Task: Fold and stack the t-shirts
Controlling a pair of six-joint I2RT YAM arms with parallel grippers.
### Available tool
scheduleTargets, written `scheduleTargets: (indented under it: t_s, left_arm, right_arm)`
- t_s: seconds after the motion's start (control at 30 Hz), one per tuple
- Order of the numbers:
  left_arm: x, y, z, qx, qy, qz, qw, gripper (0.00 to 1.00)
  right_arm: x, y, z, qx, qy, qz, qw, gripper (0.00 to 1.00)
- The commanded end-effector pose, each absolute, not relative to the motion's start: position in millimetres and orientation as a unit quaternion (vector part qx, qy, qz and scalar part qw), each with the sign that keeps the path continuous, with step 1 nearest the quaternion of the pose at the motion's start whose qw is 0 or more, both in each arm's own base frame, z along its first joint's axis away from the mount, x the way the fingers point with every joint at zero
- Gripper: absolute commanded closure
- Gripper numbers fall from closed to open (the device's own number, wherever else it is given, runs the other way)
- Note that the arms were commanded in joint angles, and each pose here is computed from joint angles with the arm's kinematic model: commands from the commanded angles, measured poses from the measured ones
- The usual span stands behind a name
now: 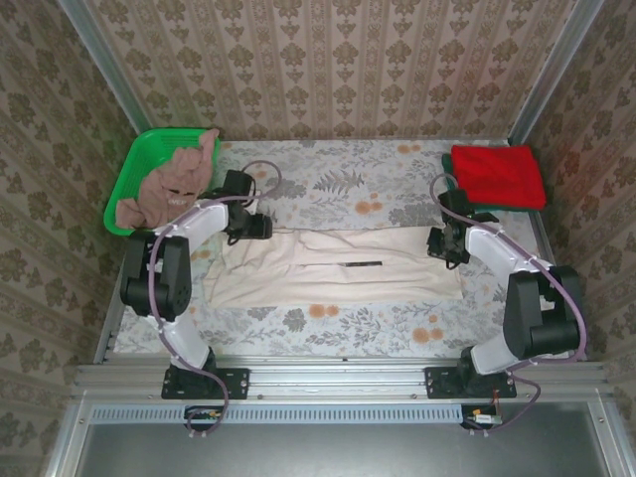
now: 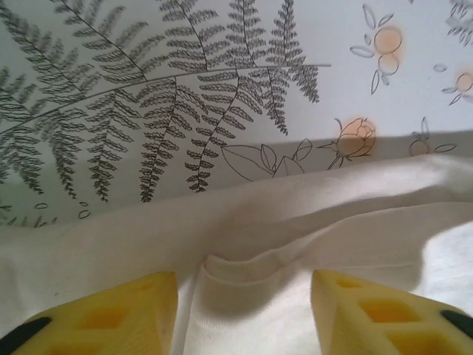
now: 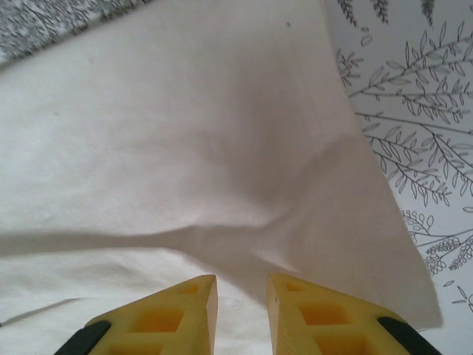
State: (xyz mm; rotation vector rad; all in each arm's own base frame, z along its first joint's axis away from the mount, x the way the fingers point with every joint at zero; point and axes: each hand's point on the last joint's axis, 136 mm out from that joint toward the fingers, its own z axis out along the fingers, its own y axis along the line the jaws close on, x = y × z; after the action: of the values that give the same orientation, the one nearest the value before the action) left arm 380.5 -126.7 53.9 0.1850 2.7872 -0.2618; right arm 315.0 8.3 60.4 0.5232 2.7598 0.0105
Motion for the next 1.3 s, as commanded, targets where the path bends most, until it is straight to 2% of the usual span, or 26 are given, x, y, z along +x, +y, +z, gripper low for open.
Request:
scheduleTargets:
  t_s: [0.0, 0.07, 0.23, 0.4, 0.73, 1.0, 1.07, 1.2, 1.27]
  left_arm:
    - [376.4, -126.6, 51.1, 0.052, 0.978, -0.118, 0.164, 0.53]
    - [375.1, -126.4, 47.9, 0.049, 0.977, -0.125, 0.165, 0.55]
    - [375.4, -125.7, 52.3, 0.046, 0.977, -0.13, 0.165, 0.82]
    - [375.8, -124.5, 70.0, 0.047, 0.974, -0.129, 0.18, 0.94]
    - [368.0, -125.8, 106.3, 0.053, 0.965, -0.141, 0.213, 0.97]
    - [363.4, -123.7, 125.7, 0.054, 0.961, -0.142, 0.232, 0.96]
    - [363.0, -123.6, 129.2, 0.056, 0.96, -0.142, 0.236, 0.96]
    - [362.0, -122.6, 137.3, 0.06, 0.958, -0.142, 0.243, 0.95]
    - [364.0, -120.5, 143.6, 0.06, 0.956, -0.139, 0.25, 0.95]
  right_arm:
    - [304.9, -5.1, 65.9, 0.204, 0.965, -0.01, 0.167, 0.71]
    - [301.8, -14.0, 69.6, 0.216, 0.962, -0.023, 0.168, 0.7]
    - [299.3, -24.5, 78.4, 0.228, 0.957, -0.036, 0.176, 0.6]
    - [295.4, -27.4, 72.0, 0.233, 0.958, -0.041, 0.165, 0.57]
    - [305.5, -27.8, 57.0, 0.253, 0.956, -0.018, 0.148, 0.55]
    - [305.3, -13.4, 49.8, 0.283, 0.946, 0.034, 0.155, 0.45]
    - [302.1, -17.0, 47.4, 0.292, 0.943, 0.025, 0.157, 0.49]
    - [304.8, -33.2, 50.1, 0.306, 0.938, -0.007, 0.165, 0.74]
    - [309.6, -34.3, 55.4, 0.306, 0.936, -0.006, 0.173, 0.82]
